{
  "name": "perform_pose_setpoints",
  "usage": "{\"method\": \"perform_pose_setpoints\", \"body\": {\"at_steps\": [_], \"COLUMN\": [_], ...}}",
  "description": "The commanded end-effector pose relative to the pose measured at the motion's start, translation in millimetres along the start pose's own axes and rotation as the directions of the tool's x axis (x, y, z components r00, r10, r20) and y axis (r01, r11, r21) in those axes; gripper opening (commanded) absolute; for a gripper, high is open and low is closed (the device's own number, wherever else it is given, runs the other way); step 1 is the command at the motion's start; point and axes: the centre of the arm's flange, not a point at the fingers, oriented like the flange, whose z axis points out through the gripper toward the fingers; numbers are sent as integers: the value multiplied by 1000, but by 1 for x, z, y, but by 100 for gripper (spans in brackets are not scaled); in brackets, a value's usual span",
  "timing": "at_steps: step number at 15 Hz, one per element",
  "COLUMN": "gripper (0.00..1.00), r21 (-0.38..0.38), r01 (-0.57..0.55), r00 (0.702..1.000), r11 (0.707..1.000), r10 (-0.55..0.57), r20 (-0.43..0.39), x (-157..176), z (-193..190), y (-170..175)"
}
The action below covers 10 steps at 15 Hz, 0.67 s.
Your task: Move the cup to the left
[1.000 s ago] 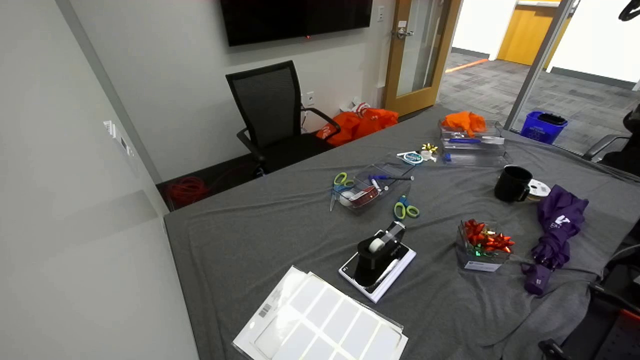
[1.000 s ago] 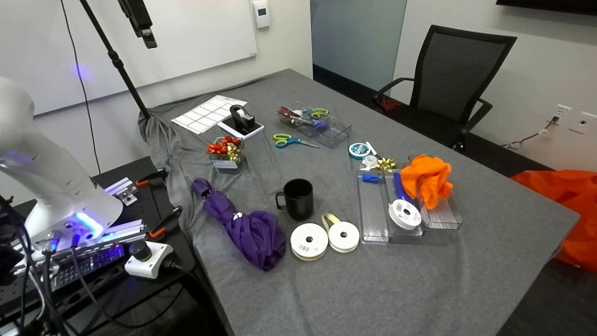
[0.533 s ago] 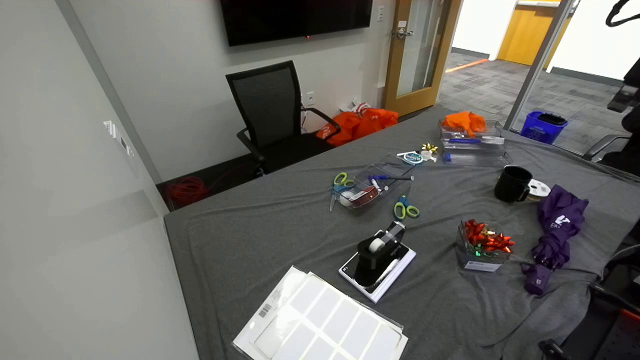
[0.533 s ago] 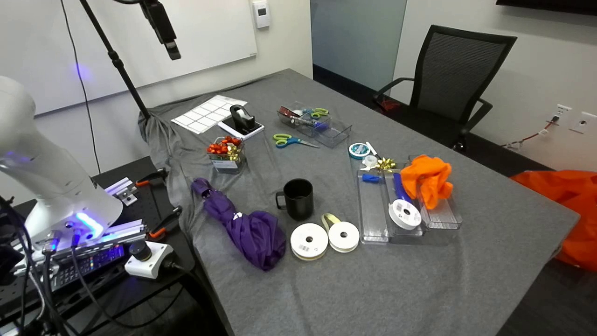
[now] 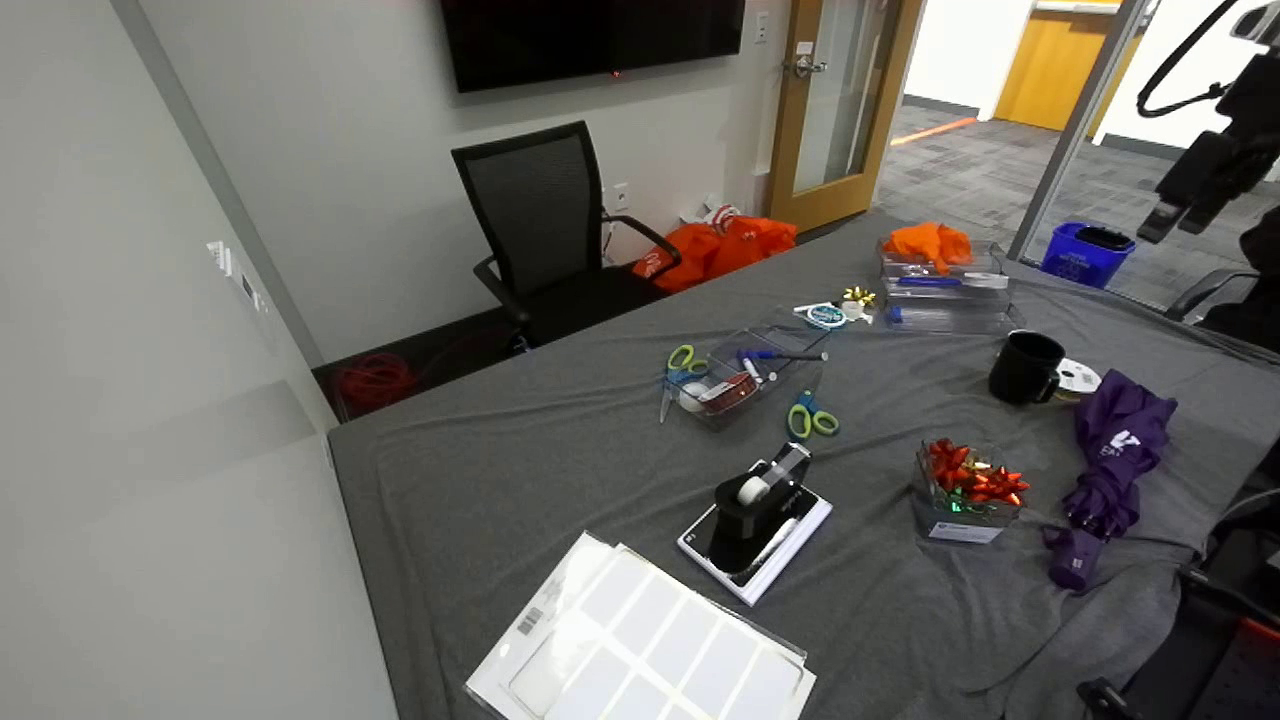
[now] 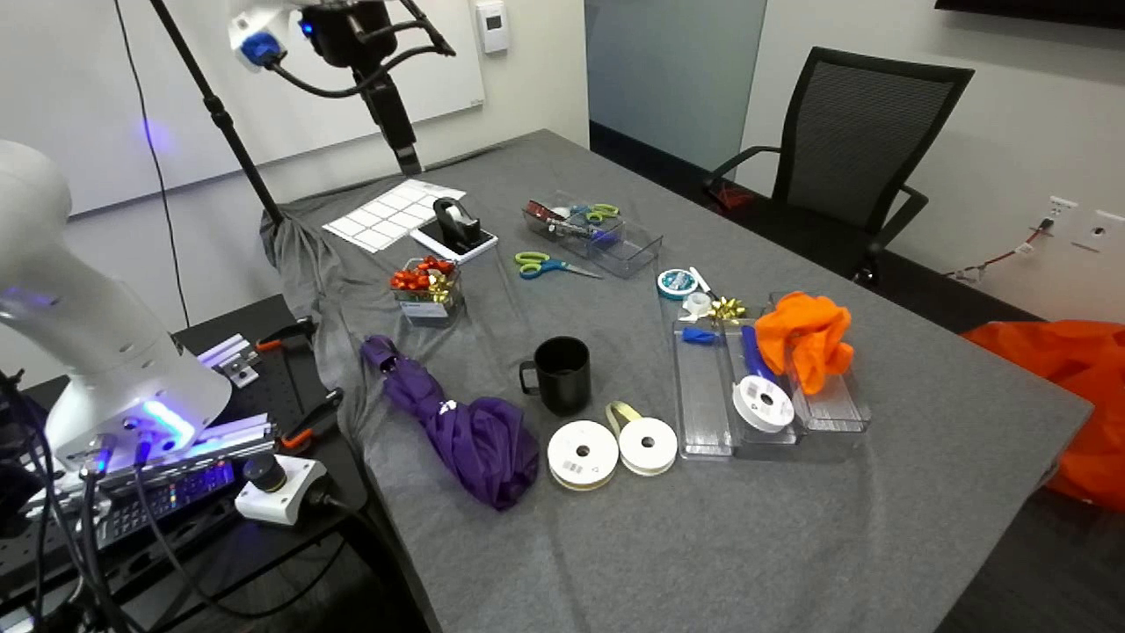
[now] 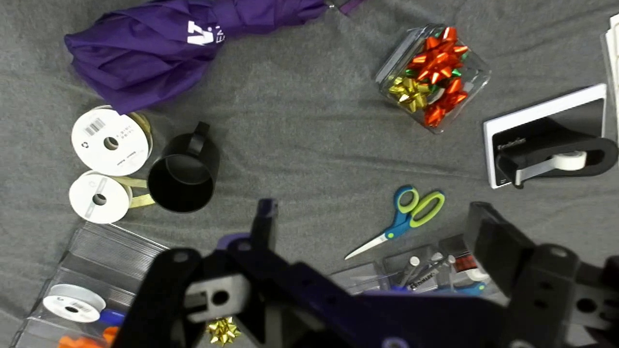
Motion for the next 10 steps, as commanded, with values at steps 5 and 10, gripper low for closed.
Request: {"method": "perform_pose_setpoints", "body": {"at_steps": [5,10], "gripper": [100,100], "r21": [-84,-101], "r01": [-52,-119], "r00": [998,991], "r11": [995,988], "r10": [50,111], "r20": [-32,-78], "x": [29,37], "z": [65,79], "y": [55,60]}}
